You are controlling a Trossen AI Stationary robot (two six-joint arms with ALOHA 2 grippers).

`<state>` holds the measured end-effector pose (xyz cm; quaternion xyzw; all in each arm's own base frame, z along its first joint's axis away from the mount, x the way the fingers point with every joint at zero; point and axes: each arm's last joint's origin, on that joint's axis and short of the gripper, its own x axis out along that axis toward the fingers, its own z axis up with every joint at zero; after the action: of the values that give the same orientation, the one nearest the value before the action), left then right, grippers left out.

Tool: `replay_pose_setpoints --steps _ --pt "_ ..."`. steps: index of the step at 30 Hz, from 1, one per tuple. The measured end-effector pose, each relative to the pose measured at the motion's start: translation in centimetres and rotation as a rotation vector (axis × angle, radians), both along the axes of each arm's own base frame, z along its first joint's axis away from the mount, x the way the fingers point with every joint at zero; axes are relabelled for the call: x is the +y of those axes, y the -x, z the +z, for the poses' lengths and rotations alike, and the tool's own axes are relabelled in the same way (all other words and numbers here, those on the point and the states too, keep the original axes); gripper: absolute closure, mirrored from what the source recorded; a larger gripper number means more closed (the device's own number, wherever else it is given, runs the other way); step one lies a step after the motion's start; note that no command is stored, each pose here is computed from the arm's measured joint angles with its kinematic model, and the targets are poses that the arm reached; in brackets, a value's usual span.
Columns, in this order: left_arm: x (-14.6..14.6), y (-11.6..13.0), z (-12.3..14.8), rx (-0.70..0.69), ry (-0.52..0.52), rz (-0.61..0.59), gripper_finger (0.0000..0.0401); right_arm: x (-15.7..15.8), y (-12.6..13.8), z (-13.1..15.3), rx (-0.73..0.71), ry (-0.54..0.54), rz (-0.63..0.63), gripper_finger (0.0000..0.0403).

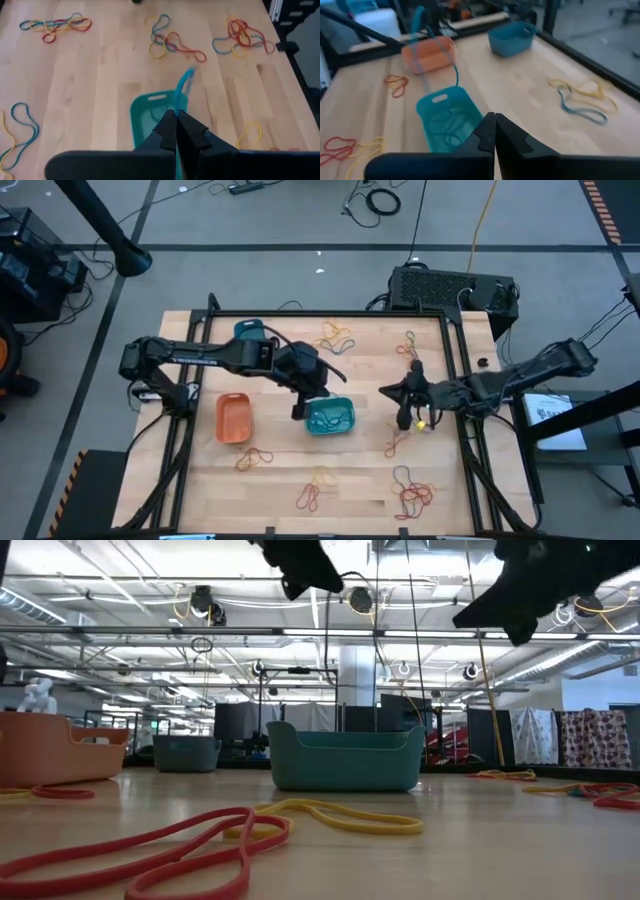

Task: Sort rubber bands into baskets
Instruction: Put the blue rubber band into the green bin

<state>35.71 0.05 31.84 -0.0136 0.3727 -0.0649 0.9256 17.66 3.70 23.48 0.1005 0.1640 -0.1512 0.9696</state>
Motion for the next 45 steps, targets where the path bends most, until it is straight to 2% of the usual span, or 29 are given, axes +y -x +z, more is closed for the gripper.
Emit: replay_pose_setpoints --steps 4,10,14,18,27,30,36,40,45 --pt "-0.2 -0.9 -1.2 0.029 0.005 0.003 0.0399 0.1 0.2 -2.2 -0.03 0.015 0.033 0.0402" --pt "-0.2 -2.9 -5.0 0.129 -0.001 0.023 0.0399 0.4 1.0 -4.7 0.016 -0.098 0.046 0.0402" --pt "0.1 -3.9 -7.6 0.208 -0.003 0.029 0.0399 0.1 1.2 -5.1 0.008 -0.074 -0.026 0.0402" --pt "0.3 -4.2 -9.3 0.272 -0.017 0.019 0.0399 0.1 0.8 -3.8 -0.017 -0.04 0.02 0.0403" --pt "0.8 -4.3 -9.5 0.274 -0.044 0.053 0.0399 1.0 0.3 -2.5 0.015 0.032 0.327 0.0403" --pt "0.6 -4.3 -9.6 0.278 -0.033 0.042 0.0391 1.1 0.3 -2.1 0.045 0.056 0.339 0.0403" --pt "-0.1 -4.2 -9.6 0.289 0.027 0.058 0.0332 1.0 0.7 -2.5 0.149 0.043 0.328 0.0402" --pt "-0.3 -4.2 -9.6 0.312 0.106 0.151 0.0303 0.8 1.1 -3.2 0.231 0.024 0.312 0.0402" --pt "0.3 -4.1 -8.7 0.366 0.195 0.289 0.0293 0.7 1.6 -3.9 0.314 -0.005 0.286 0.0402"
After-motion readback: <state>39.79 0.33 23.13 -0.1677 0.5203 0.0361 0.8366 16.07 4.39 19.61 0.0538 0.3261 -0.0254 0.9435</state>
